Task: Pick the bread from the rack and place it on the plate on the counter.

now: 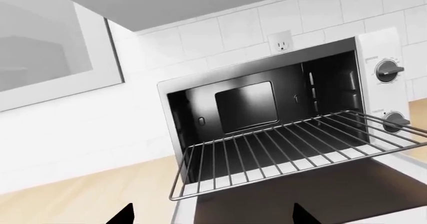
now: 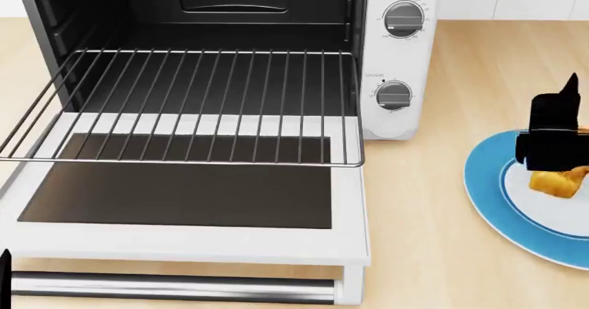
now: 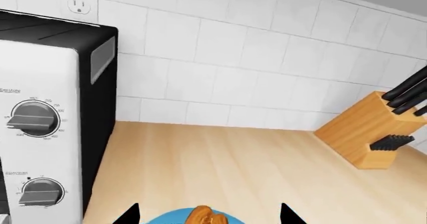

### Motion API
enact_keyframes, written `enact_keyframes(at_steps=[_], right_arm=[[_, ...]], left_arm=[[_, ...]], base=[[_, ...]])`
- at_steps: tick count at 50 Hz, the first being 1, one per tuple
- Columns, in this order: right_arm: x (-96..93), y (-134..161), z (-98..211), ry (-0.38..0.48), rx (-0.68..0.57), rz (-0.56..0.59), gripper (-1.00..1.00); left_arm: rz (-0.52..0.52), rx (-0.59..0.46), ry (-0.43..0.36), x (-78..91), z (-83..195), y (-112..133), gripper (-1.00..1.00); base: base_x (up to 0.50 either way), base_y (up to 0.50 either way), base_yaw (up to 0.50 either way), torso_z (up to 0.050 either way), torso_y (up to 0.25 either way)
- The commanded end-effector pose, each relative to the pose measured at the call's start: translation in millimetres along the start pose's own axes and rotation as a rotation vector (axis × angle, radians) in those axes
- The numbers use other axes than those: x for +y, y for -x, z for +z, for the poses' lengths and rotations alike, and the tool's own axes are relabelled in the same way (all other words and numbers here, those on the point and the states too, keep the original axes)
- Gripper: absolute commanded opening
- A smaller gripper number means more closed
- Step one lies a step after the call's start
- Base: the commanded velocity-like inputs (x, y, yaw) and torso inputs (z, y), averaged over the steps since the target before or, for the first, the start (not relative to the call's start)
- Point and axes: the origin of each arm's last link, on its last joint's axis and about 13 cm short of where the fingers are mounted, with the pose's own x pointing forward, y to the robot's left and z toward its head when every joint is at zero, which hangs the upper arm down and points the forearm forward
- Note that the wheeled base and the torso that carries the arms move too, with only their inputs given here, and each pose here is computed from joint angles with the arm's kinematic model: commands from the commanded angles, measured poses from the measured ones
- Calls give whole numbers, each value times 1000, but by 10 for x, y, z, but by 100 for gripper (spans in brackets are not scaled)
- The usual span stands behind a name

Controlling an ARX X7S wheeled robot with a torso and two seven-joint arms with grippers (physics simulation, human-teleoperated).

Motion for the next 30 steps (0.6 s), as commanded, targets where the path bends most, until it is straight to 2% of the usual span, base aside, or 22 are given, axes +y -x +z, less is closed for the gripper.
enact_keyframes(at_steps=[1,11,18,30], right_arm=[[-2,508,20,0,-97,33,100],[-15,874,24,9,-155,90,100],[81,1017,29,21,-188,124,100],[271,1270,-169,23,-233,220,100]], left_arm=[[-2,0,3,-3,-12,14,100],[0,-2,4,-1,-8,19,100],[0,-5,4,9,-1,18,100],[1,-9,5,9,14,24,100]], base=[[0,0,0,0,0],[0,0,0,0,0],[0,0,0,0,0],[0,0,0,0,0]])
